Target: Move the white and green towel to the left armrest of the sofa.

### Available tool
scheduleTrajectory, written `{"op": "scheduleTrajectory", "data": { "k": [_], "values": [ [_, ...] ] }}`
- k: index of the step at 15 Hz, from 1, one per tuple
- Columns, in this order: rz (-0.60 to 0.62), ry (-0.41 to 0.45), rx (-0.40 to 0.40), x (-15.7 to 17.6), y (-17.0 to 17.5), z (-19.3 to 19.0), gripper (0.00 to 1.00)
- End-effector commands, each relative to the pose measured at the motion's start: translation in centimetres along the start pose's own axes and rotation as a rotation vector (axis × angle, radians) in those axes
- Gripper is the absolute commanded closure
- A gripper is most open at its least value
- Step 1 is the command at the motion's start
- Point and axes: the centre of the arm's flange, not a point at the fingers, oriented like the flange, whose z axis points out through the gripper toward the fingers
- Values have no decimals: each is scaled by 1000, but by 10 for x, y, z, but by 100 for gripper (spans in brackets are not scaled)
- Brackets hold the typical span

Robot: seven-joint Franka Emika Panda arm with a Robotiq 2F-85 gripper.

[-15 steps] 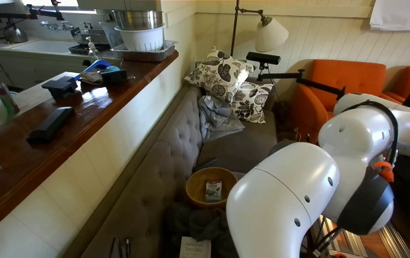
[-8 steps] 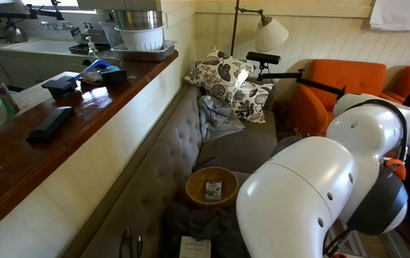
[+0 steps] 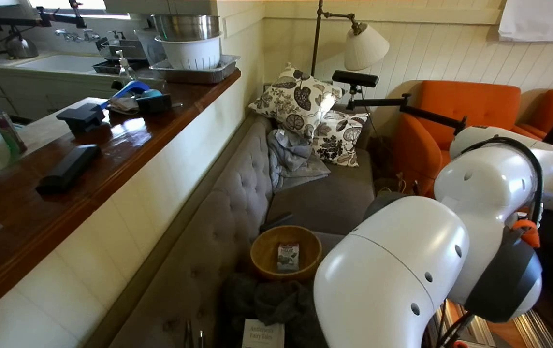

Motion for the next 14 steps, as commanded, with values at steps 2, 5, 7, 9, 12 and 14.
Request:
{"op": "scheduleTrajectory", "data": {
  "k": [2,5,7,9,12,14],
  "values": [
    [-22,-1,48,8,-30,11,0],
    [-49,45,-19,13,-40,19,0],
    [-43,90,-52,22,-43,21,0],
    [-54,106,-80,29,-45,23,0],
    [-41,113,-110,30,-40,27,0],
    [-31,108,-148,29,-32,29,0]
  ]
}}
